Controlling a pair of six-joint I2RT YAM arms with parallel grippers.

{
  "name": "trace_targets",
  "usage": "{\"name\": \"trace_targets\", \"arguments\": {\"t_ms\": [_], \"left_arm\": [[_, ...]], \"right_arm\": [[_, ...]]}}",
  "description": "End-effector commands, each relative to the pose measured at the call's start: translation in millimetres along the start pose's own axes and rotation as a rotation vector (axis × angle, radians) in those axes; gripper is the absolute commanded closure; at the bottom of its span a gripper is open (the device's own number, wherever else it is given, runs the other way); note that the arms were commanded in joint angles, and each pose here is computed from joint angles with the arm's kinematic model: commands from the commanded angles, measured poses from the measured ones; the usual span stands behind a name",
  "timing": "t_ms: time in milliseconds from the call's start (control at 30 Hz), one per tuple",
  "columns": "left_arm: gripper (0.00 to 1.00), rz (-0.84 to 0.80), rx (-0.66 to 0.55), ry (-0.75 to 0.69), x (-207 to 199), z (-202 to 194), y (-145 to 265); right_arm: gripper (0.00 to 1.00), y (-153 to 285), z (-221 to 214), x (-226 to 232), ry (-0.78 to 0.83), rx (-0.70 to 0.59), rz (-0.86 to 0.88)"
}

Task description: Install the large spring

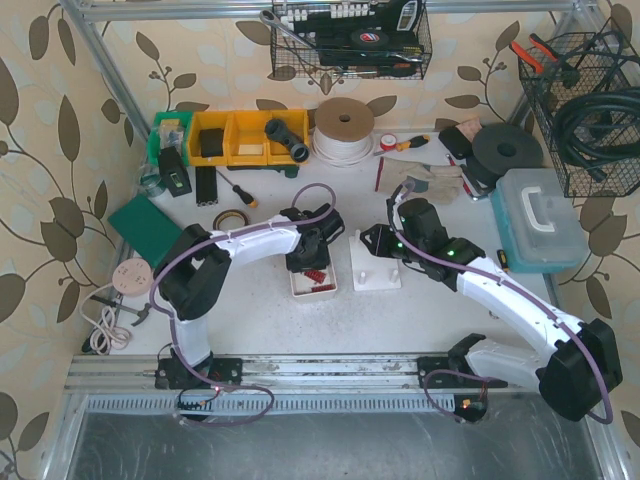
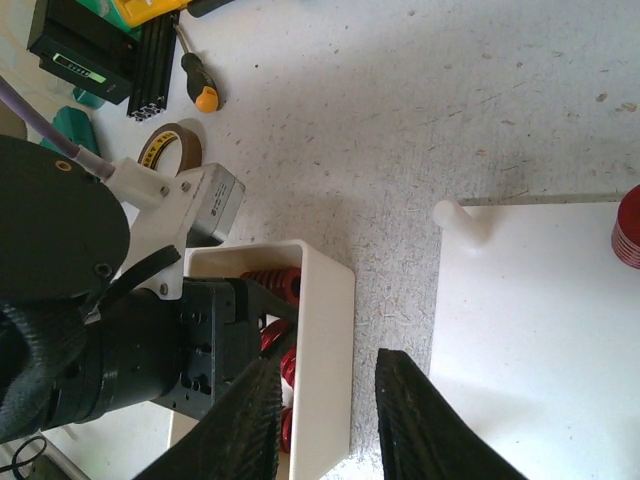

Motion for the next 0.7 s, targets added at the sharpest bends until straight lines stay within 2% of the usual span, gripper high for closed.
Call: {"name": "trace_targets", "arguments": {"t_ms": [0,233,500,667], "left_arm": [[0.56,0.025,0.012,-0.027,-1,3,-1],[0.58,0.055,0.032,-0.038,1,1,-4],[0.37,0.021,0.007,-0.016,3,1,8],[0.30,0.000,0.002,-0.020,1,3,21]], "right_arm": [[0.70,6,5,-1,0.011,-0.027,-0.018],[0.70,7,5,0,0.017,-0.027,-0.019],[0.70,7,8,2,0.017,-0.024,-0.009],[0.70,9,13,6,0.020,-0.026,-0.004]]}}
Point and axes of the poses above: each gripper's point midway between its finger pads, its own y axis back along the fingers, its own x axis along the line the jaws close on, z = x × y, the point moved 8 cm from there along y, back along the fingers, and after that the axes turned 3 degrees about y, right-handed, at the moved point
